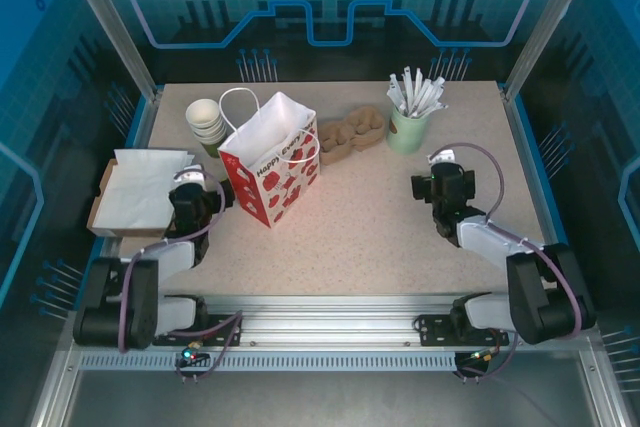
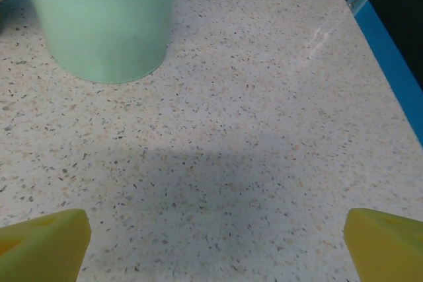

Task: Pack the takeout coffee

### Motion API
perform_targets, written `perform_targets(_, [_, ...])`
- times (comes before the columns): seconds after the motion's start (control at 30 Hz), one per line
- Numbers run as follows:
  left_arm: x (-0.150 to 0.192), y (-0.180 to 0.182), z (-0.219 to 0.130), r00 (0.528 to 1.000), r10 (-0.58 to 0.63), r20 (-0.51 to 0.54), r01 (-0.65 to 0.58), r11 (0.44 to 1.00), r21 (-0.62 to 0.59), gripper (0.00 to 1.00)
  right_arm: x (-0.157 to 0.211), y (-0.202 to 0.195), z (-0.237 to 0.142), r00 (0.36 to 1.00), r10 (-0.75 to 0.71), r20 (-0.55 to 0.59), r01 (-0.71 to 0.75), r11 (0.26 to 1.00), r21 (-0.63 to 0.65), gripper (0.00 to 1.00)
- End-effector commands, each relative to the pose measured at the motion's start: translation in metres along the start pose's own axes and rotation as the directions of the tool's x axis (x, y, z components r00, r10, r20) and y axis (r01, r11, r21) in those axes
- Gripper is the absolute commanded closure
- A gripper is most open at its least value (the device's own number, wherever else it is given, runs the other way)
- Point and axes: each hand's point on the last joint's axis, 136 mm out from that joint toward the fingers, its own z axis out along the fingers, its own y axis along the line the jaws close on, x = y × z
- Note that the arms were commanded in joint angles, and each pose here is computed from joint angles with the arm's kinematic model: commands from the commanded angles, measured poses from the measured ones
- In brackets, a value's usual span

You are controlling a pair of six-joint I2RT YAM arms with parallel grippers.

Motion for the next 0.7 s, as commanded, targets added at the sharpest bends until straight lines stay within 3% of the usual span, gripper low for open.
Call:
perform_targets(0.0, [-0.039, -0.021, 0.009, 0.991, -0.039, 0.127, 0.024, 0.993, 0.119, 0.01, -0.029, 0.004, 0.005, 0.983, 0.069, 0.169, -0.058, 0.996, -0.07, 0.0])
perform_targets(0.17, [-0.022, -0.04, 0.028, 0.992, 0.001, 0.128, -0.029, 0.976, 0.215, 0.01, -0.024, 0.013, 0.012, 0.974, 0.097, 0.203, -0.068, 0.987, -0.146, 0.0])
perform_targets(0.67, [-0.019, -0.043, 0.025, 0.992, 0.018, 0.129, -0.045, 0.976, 0.214, 0.01, -0.014, 0.02, 0.025, 0.979, 0.109, 0.172, -0.071, 0.975, -0.211, 0.0])
